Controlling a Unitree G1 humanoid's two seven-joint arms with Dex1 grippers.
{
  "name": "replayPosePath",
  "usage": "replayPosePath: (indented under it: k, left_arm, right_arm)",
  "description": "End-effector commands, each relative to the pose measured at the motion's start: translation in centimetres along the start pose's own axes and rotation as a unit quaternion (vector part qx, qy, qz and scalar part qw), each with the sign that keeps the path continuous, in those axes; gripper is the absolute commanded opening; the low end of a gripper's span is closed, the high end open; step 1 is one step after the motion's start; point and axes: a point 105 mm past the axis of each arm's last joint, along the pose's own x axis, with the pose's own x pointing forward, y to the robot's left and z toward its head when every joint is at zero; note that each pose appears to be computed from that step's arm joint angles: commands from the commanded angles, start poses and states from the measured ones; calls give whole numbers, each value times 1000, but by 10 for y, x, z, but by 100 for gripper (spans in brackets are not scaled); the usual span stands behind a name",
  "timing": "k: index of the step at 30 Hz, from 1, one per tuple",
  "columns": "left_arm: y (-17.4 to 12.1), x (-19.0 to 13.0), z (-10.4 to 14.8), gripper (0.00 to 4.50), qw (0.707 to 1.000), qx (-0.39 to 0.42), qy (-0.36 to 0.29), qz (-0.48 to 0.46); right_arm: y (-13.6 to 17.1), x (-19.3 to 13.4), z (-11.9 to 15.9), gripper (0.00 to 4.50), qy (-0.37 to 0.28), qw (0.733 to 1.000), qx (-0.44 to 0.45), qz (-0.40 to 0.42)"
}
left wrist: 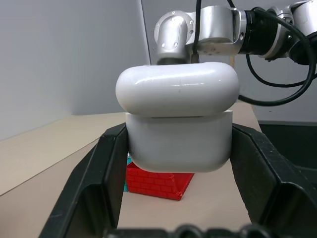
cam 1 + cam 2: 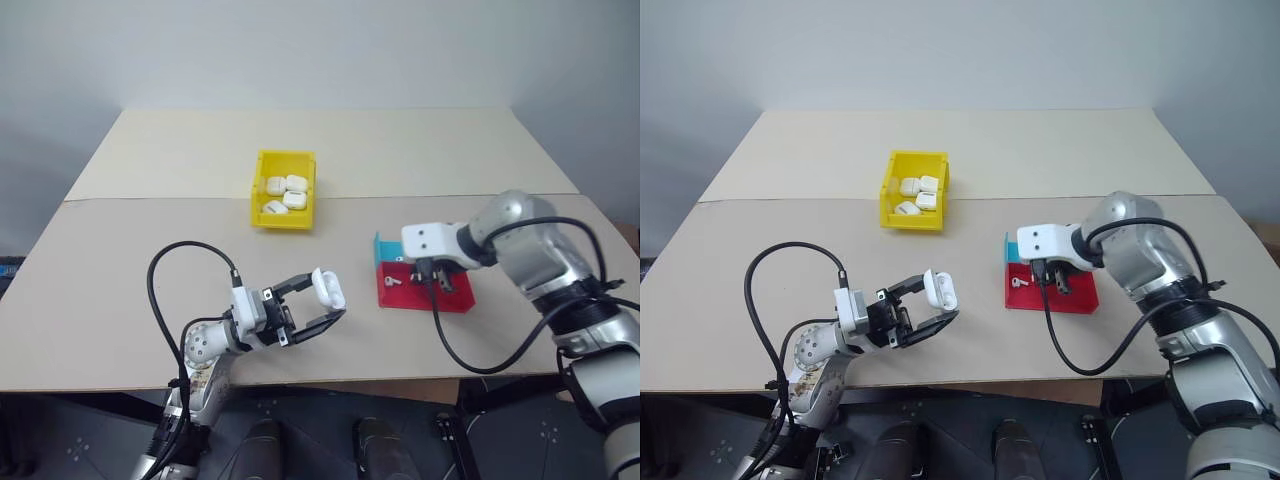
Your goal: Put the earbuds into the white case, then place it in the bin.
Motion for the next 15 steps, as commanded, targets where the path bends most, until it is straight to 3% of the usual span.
replayPosePath:
  k: [1,6,10,13,15]
  left_arm:
    - [2,9,20,278,999,16,-32,-12]
    - [8,21,33,278,998,2,-59,-21]
    - [12,36,44,278,996,-16,-83,-37]
    - [14,42,42,278,996,-16,-75,-54]
    - [18,36,35,278,997,-1,-54,-59]
  right_arm:
    - [-14,-51,20,77,-75,993,36,-88]
    - [-19,-113,48,77,-240,947,124,-171]
    - [-12,-152,57,77,-377,883,178,-218]
    - [-7,-145,46,77,-359,875,197,-257]
    - [-1,-133,37,77,-308,889,184,-284]
